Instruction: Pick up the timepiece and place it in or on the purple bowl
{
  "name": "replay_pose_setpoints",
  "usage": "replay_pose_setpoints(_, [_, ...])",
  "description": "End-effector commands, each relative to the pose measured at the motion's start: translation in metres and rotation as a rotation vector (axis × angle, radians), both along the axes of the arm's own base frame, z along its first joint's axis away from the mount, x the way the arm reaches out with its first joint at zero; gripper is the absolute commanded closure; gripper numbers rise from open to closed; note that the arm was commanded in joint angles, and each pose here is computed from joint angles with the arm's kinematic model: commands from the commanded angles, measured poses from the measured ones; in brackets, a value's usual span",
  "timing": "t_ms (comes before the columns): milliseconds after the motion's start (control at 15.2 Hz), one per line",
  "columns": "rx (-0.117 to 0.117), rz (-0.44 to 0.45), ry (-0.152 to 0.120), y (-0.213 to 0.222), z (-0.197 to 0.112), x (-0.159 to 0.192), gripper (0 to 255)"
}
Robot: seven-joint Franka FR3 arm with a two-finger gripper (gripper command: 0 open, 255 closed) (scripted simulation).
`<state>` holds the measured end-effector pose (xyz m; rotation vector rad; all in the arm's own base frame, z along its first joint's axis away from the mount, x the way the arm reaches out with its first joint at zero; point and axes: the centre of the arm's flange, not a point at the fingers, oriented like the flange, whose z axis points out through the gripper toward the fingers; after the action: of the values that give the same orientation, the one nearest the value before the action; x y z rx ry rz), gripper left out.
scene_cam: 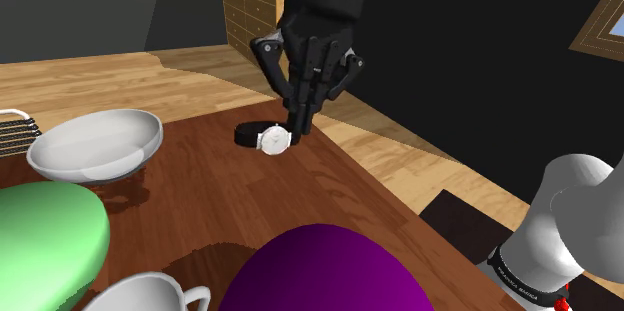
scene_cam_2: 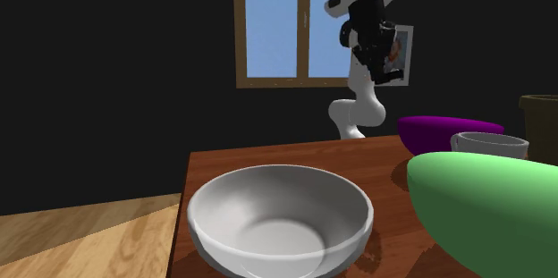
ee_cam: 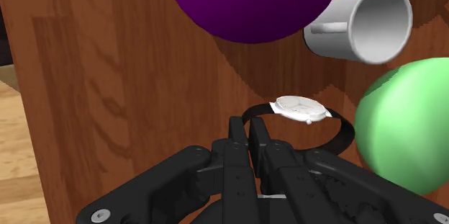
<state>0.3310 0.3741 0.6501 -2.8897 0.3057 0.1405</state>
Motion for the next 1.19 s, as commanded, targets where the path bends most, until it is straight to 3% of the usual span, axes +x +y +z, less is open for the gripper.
replay_pose_setpoints(0, [0.000, -0.001, 0.000, 0.007, 0.001, -0.025, 255])
replay_pose_setpoints(594, [0.000, -0.001, 0.000, 0.038, 0.005, -0.140, 255])
replay_pose_setpoints(1122, [0.000, -0.001, 0.000, 0.040, -0.031, -0.147, 255])
